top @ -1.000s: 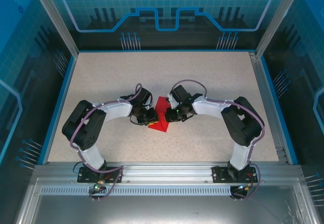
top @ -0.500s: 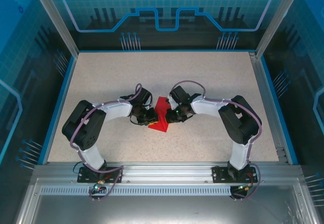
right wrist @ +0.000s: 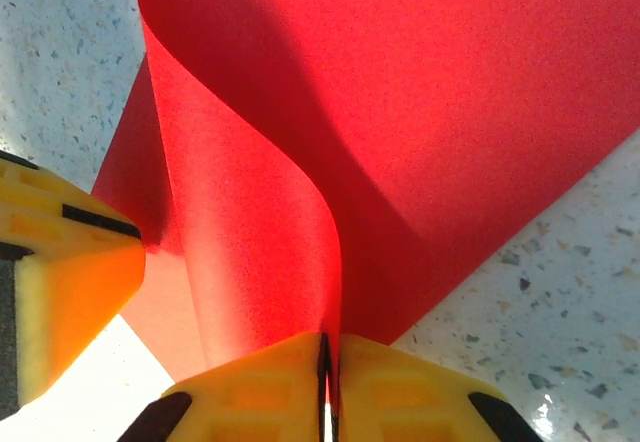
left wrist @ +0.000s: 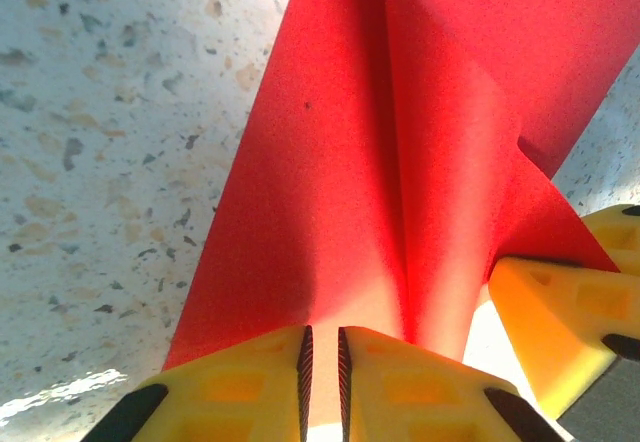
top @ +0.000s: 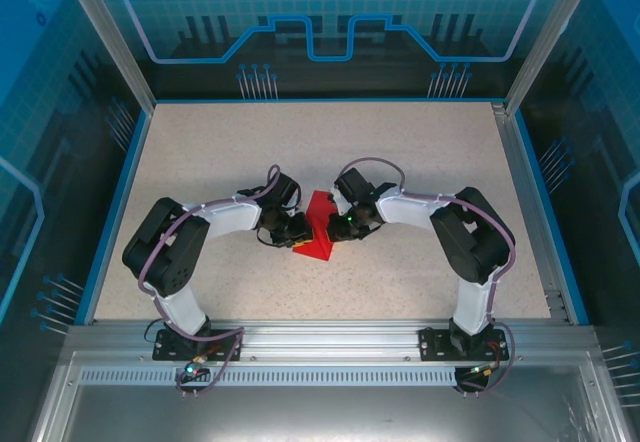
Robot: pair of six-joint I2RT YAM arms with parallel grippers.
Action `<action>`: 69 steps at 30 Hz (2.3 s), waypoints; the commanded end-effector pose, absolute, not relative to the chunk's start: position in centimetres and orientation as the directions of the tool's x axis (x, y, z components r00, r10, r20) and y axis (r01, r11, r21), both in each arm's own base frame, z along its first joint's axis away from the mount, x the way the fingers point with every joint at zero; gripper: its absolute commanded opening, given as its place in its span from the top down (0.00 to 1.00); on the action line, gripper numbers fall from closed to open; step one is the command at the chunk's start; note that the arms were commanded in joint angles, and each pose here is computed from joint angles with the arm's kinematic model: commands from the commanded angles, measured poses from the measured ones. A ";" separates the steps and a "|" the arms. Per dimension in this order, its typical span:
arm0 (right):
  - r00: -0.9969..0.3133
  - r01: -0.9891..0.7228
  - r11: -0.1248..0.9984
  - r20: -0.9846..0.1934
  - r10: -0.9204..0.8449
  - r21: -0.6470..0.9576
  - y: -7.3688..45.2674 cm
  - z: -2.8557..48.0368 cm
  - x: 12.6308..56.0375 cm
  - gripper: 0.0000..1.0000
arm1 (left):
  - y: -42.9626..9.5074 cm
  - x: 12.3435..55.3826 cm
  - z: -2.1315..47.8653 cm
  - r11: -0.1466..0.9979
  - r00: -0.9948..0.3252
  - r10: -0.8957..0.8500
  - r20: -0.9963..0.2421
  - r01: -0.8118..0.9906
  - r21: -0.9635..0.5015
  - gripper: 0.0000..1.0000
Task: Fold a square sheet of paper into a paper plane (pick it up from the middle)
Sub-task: Fold the triangle a second time at the center of the table.
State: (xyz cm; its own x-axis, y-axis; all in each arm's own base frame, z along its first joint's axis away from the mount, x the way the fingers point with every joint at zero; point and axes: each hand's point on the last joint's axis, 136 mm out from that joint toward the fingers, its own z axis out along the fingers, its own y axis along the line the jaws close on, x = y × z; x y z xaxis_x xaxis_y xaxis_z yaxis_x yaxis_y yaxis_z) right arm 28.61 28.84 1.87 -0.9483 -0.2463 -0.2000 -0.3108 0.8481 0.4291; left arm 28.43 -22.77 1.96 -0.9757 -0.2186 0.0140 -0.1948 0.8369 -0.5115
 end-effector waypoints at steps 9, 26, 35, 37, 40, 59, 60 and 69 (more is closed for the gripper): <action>-0.948 -0.314 0.853 -0.194 -0.254 0.417 28.5 2.0 29.5 0.87 | -22.0 28.0 1.3 0.864 -0.981 -0.191 0.023 -0.179 -0.470 0.83; -0.950 -0.309 0.859 -0.176 -0.257 0.408 28.4 1.4 29.5 0.87 | -22.0 27.9 1.1 0.866 -0.981 -0.190 0.028 -0.181 -0.466 0.83; -0.953 -0.301 0.873 -0.155 -0.261 0.383 27.8 0.6 29.3 0.87 | -22.2 28.4 2.2 0.855 -0.980 -0.198 0.000 -0.173 -0.489 0.82; -0.953 -0.302 0.874 -0.152 -0.263 0.379 27.7 0.5 29.2 0.87 | -22.2 28.6 2.9 0.847 -0.978 -0.207 -0.015 -0.172 -0.503 0.81; -0.953 -0.302 0.875 -0.150 -0.264 0.379 27.7 0.4 29.2 0.87 | -22.4 29.1 4.4 0.824 -0.973 -0.227 -0.041 -0.169 -0.540 0.81; -0.956 -0.293 0.878 -0.137 -0.260 0.379 27.7 -0.2 29.1 0.87 | -25.3 34.3 6.9 0.489 -0.925 -0.366 0.105 -0.287 -0.824 0.89; -0.956 -0.291 0.878 -0.135 -0.259 0.379 27.6 -0.3 29.1 0.87 | -25.3 34.3 6.6 0.490 -0.923 -0.368 0.110 -0.293 -0.821 0.89; -0.957 -0.288 0.879 -0.133 -0.256 0.380 27.6 -0.4 29.1 0.87 | -25.3 33.9 4.4 0.514 -0.923 -0.358 0.142 -0.321 -0.796 0.88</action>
State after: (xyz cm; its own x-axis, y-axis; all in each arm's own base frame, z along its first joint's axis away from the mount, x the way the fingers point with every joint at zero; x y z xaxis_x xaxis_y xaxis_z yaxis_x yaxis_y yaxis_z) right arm 28.99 28.79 1.23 -0.9475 -0.2668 -0.1763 -0.3173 0.8531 0.4142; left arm 34.52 -24.95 5.02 -0.9215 -0.3740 0.1046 -0.3028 0.5232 -0.7966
